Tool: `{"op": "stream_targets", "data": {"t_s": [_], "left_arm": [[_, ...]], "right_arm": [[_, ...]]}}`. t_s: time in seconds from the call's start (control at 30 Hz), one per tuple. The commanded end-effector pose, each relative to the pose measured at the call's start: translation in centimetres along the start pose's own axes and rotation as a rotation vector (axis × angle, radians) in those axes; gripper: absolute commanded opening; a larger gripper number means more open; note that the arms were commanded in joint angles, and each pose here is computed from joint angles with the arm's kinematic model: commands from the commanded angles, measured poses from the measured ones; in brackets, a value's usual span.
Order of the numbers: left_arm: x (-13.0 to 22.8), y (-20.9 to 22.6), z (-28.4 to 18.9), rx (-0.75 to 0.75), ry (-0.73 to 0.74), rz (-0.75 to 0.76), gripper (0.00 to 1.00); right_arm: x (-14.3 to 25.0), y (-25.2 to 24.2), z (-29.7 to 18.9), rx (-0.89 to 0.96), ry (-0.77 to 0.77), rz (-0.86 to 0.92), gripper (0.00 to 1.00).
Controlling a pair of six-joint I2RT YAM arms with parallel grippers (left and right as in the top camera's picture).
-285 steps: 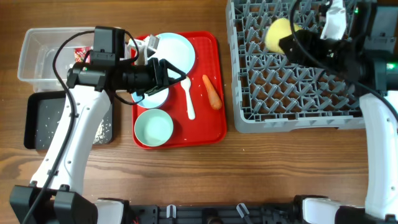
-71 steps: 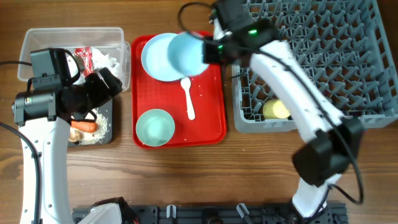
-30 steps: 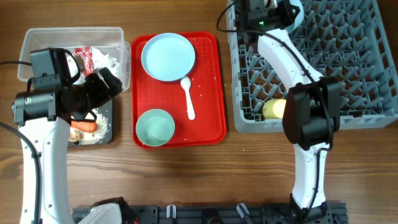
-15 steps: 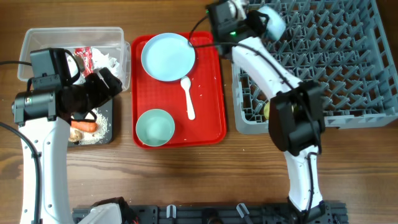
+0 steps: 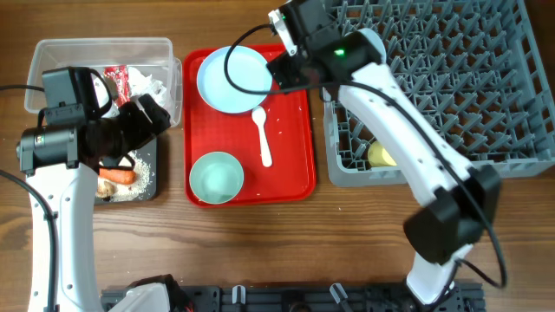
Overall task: Sort waste into correct bins and load items into the dishwasher rack
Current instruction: 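Move the right gripper back to the red tray and grasp the green bowl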
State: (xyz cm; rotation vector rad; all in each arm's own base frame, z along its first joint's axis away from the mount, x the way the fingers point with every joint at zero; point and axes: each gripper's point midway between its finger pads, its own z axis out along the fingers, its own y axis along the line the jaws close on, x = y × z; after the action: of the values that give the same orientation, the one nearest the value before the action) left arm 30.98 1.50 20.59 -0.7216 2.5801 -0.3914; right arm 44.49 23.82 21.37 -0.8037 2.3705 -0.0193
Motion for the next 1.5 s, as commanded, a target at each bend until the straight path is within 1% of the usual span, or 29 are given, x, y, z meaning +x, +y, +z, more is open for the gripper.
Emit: {"op": "stream_targets", "data": {"t_s": [0.0,0.13,0.23,0.7,0.87,1.03,1.2,1.33,1.37,1.4,1.43,1.47], "left_arm": [[-0.4,-0.2,-0.4,0.008,-0.018,0.008,1.00],[-0.4,-0.2,-0.4,0.008,-0.018,0.008,1.00],[-0.4,-0.2,-0.4,0.008,-0.018,0.008,1.00],[-0.4,-0.2,-0.4,0.008,-0.018,0.008,1.00],[-0.4,-0.2,-0.4,0.008,-0.018,0.008,1.00],[-0.4,-0.2,-0.4,0.008,-0.018,0.008,1.00],[-0.4,-0.2,-0.4,0.008,-0.018,0.008,1.00],[-0.4,-0.2,-0.4,0.008,-0.018,0.008,1.00],[-0.4,-0.2,-0.4,0.008,-0.018,0.008,1.00],[-0.4,-0.2,-0.4,0.008,-0.018,0.008,1.00],[-0.4,-0.2,-0.4,0.008,-0.018,0.008,1.00],[-0.4,-0.2,-0.4,0.008,-0.018,0.008,1.00]], "right_arm": [[0.0,5.2,-2.1,-0.317,-0.017,0.029,1.00],[0.3,6.9,-2.7,-0.417,-0.005,0.032,1.00],[0.9,7.2,-2.9,-0.437,0.018,0.035,1.00],[1.6,7.3,-2.9,-0.436,0.048,0.036,1.00],[2.6,6.1,-2.5,-0.358,0.092,0.034,1.00],[2.1,6.0,-2.4,-0.356,0.072,0.036,1.00],[0.8,5.8,-2.3,-0.344,0.038,0.152,1.00],[1.2,5.9,-2.2,-0.340,0.087,0.344,0.99],[1.8,6.3,-2.0,-0.339,0.127,0.423,0.96],[2.8,7.2,-1.5,-0.339,0.175,0.480,0.89],[3.7,8.4,-1.1,-0.346,0.211,0.513,0.69],[5.0,10.0,-0.4,-0.349,0.255,0.540,0.65]]}}
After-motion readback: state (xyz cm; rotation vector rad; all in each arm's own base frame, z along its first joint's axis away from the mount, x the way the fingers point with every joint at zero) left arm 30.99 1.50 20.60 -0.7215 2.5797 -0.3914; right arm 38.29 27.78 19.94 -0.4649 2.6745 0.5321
